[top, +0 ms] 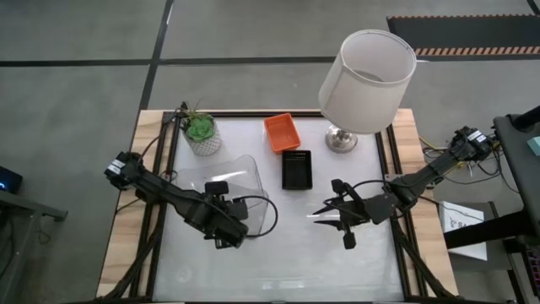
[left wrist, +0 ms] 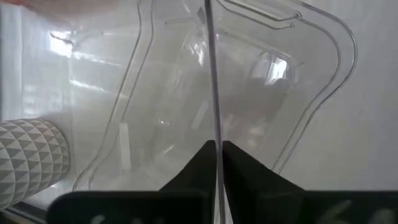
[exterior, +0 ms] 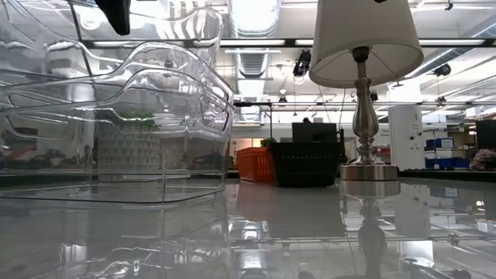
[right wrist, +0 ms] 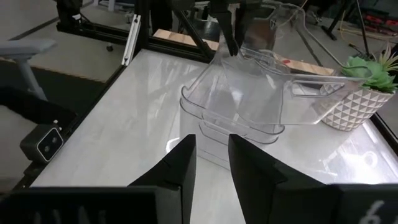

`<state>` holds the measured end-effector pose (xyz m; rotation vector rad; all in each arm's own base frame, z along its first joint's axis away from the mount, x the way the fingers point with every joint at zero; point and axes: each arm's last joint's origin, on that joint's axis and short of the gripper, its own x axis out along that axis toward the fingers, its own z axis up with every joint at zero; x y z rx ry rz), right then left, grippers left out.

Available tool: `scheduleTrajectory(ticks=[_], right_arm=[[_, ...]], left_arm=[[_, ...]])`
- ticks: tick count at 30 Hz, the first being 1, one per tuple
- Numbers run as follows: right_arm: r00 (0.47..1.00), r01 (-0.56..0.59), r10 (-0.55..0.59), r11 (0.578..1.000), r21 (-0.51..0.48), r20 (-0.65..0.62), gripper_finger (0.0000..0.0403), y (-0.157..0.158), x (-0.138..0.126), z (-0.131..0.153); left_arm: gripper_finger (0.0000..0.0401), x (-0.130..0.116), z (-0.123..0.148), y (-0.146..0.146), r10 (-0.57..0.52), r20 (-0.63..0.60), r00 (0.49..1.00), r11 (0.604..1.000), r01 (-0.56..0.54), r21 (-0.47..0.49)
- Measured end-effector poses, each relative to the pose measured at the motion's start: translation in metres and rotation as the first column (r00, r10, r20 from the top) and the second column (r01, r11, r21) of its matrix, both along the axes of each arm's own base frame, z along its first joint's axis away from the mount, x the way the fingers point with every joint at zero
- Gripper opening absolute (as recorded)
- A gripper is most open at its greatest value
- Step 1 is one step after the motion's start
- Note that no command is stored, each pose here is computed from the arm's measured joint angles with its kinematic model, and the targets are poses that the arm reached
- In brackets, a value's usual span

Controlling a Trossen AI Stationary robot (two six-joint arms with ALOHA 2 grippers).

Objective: Stack baskets by color
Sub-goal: Stack the right transparent bin on the stacked transparent bins

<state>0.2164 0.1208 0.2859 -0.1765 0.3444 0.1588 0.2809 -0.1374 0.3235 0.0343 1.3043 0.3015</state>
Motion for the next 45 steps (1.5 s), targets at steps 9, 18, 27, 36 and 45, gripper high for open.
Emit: scheduleTrajectory(ticks=[9,18,27,36,45], right_arm=[[1.0,0.0,0.0,1.0,0.001,0.0,0.0084,0.0,0.0,0.0],[1.0,0.0,0.0,1.0,0.001,0.0,0.0084,0.0,0.0,0.0],[1.0,0.0,0.0,1.0,0.001,0.001,0.0086,0.0,0.0,0.0],[1.0,-0.001,0.001,1.0,-0.002,0.001,0.0078,0.0,0.0,0.0],[1.0,0.0,0.0,1.0,0.0,0.001,0.0084,0.0,0.0,0.0]], left_arm=[[0.0001,-0.016,0.014,-0.012,-0.238,0.002,0.971,0.97,0.237,0.061],[0.0,-0.041,0.029,-0.02,-0.469,-0.004,0.883,0.876,0.466,0.128],[0.0,-0.051,0.022,-0.014,-0.455,0.066,0.888,0.889,0.449,0.09],[0.0,-0.052,0.002,-0.016,-0.46,0.119,0.88,0.888,0.459,0.033],[0.0,-0.052,-0.011,-0.017,-0.454,0.101,0.885,0.89,0.456,0.01]])
